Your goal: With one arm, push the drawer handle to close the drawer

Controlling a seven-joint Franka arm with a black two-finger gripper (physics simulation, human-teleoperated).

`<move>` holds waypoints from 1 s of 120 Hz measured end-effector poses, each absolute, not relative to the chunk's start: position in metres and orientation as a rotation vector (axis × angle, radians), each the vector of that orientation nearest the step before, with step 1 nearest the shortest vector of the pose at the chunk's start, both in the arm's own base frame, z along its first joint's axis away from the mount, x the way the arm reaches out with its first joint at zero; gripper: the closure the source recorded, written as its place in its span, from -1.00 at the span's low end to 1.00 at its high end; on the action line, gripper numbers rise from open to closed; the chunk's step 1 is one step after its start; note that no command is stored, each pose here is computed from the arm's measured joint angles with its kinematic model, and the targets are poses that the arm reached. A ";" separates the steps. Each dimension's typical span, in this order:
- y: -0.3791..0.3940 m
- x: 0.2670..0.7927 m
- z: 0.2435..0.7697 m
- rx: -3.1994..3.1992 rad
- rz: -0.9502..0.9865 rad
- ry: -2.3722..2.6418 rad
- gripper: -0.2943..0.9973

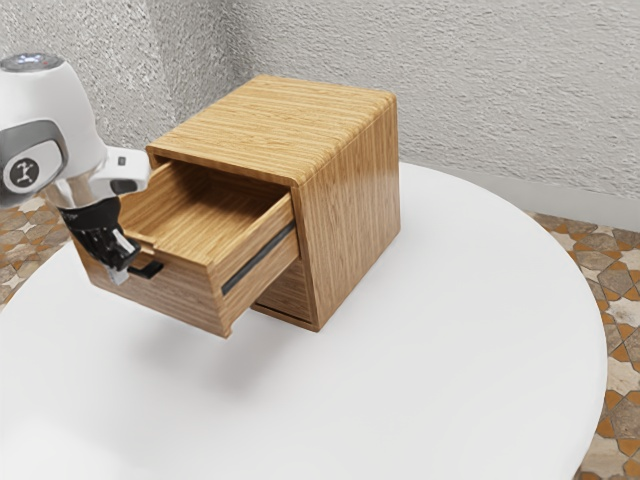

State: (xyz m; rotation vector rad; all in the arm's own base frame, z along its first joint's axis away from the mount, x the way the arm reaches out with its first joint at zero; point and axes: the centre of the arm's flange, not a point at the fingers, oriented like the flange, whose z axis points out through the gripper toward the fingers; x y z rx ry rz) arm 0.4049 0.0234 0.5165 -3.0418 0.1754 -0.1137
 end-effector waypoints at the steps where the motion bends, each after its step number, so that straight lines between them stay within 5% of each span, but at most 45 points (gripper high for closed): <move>1: 0.023 0.405 0.516 -3.042 -0.115 0.176 0.67; 120: 0.019 0.491 0.517 -3.027 -0.123 0.208 0.67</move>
